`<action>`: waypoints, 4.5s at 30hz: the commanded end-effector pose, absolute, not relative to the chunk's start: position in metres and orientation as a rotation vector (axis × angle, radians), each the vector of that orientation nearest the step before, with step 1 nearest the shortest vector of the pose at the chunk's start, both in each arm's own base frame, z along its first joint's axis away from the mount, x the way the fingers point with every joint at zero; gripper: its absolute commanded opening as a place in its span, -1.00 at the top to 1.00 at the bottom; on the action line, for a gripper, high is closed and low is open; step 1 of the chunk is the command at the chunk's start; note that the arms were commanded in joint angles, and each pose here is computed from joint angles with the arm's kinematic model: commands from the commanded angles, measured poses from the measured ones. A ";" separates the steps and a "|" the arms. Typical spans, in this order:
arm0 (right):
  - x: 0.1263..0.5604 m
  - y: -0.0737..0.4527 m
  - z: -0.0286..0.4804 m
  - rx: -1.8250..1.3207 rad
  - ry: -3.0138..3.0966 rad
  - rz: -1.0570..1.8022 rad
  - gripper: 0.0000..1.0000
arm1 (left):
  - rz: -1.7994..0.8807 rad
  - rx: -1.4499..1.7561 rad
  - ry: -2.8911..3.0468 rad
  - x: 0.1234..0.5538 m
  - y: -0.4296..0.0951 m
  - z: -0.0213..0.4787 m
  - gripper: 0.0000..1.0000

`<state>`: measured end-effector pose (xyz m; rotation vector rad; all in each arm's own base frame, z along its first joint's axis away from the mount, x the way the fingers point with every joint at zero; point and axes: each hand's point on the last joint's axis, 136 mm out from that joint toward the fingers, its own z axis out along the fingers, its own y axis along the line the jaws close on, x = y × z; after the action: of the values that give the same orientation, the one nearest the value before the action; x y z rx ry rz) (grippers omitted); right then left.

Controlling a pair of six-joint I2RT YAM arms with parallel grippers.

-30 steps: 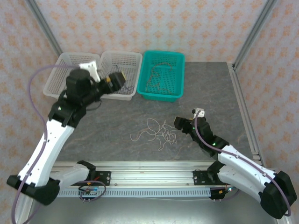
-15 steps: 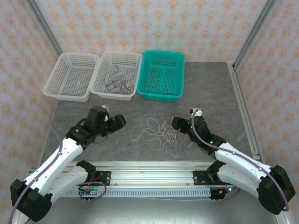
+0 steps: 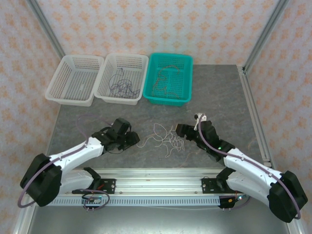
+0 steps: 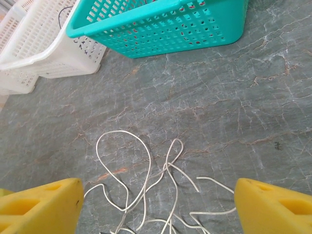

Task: Untangle the cables

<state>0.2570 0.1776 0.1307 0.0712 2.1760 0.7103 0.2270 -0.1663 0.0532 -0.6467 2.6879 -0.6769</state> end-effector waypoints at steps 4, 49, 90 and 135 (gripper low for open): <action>0.257 0.172 0.140 0.080 2.131 0.696 -0.63 | -0.635 -0.645 2.685 0.238 -0.171 0.036 0.24; 0.295 0.286 0.050 -0.820 1.974 0.039 0.50 | -0.755 -0.223 1.895 0.235 -0.129 0.442 1.00; 0.209 0.200 0.253 -0.370 1.679 0.622 -0.71 | -0.239 -0.988 1.998 0.525 0.170 0.320 1.00; 0.255 0.128 0.168 0.195 1.942 0.326 -0.60 | -0.625 0.692 2.483 0.209 -0.300 0.110 -0.39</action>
<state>0.2561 0.1338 0.1710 0.1650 1.9371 0.3325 0.2117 -0.2812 0.1140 0.4353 2.5541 -0.6313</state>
